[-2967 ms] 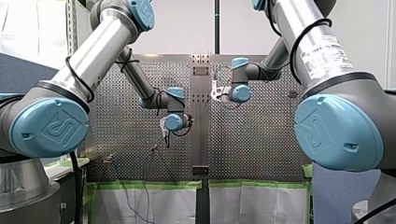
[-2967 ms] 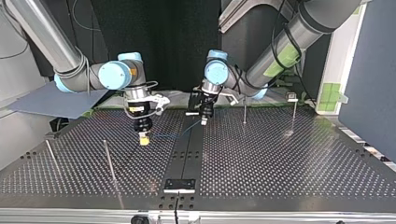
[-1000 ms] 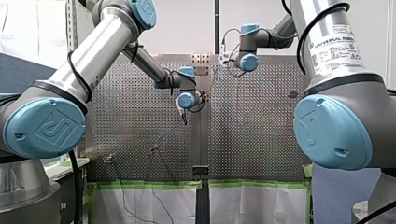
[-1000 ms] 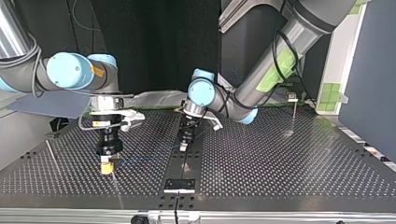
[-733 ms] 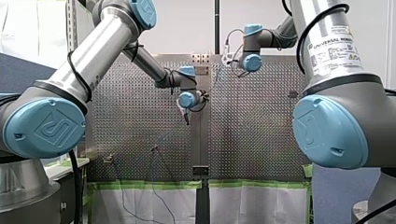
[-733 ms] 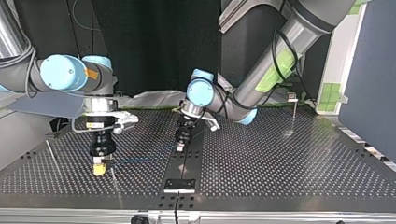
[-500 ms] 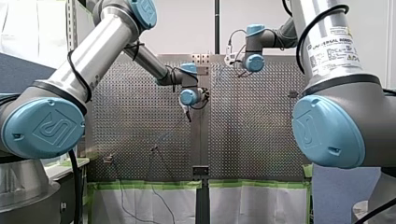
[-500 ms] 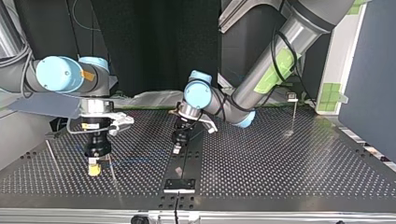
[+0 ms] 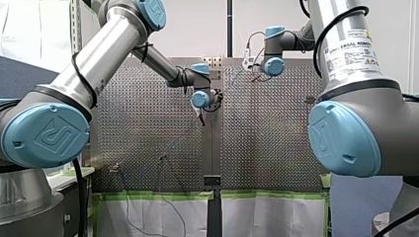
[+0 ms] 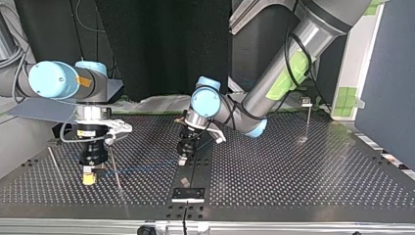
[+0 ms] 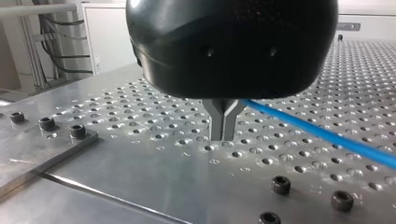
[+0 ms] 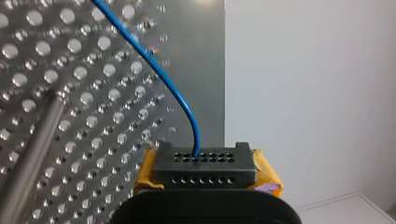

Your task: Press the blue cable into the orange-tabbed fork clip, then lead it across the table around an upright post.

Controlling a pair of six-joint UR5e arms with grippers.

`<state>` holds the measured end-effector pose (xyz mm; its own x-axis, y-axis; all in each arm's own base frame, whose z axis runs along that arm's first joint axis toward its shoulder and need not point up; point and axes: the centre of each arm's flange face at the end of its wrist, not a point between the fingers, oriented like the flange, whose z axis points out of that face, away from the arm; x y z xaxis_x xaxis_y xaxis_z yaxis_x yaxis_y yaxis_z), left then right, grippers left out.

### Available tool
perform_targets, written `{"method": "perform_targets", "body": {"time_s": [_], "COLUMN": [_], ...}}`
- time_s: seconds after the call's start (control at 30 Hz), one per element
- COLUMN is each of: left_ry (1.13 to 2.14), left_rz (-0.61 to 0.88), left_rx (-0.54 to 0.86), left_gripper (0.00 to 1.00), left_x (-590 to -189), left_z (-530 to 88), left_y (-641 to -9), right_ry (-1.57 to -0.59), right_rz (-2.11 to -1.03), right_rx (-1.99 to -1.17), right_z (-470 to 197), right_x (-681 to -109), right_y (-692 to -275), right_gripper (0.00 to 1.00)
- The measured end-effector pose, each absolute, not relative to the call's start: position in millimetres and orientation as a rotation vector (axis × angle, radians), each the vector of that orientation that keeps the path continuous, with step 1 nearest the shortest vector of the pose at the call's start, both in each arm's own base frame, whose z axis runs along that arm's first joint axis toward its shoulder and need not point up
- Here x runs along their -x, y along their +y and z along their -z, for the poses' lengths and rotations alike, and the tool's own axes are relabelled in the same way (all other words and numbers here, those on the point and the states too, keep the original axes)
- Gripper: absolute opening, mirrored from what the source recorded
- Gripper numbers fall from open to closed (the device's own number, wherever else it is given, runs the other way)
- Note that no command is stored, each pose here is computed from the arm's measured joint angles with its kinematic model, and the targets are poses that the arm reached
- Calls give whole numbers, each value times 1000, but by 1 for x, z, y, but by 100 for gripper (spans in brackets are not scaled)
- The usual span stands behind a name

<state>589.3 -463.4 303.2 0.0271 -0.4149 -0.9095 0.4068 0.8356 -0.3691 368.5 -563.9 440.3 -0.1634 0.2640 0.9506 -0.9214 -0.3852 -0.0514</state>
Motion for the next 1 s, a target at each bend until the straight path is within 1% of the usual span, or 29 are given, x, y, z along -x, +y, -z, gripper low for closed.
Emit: {"method": "perform_targets", "body": {"time_s": [0.27, 0.47, 1.0], "left_ry": [1424, 1434, 1422], "left_rz": [645, 641, 627], "left_rx": [9, 10, 29], "left_gripper": [0, 0, 0], "left_x": [-589, -588, -596], "left_z": [-303, -302, -303], "left_y": [-464, -463, -454], "right_ry": [-882, -925, -1008], "right_rz": [-1673, -1656, -1579], "right_rx": [-1190, -1188, -1208], "right_z": [-442, -442, -399], "right_x": [-354, -337, -304], "right_y": [-569, -572, -586], "right_gripper": [0, 0, 0]}}
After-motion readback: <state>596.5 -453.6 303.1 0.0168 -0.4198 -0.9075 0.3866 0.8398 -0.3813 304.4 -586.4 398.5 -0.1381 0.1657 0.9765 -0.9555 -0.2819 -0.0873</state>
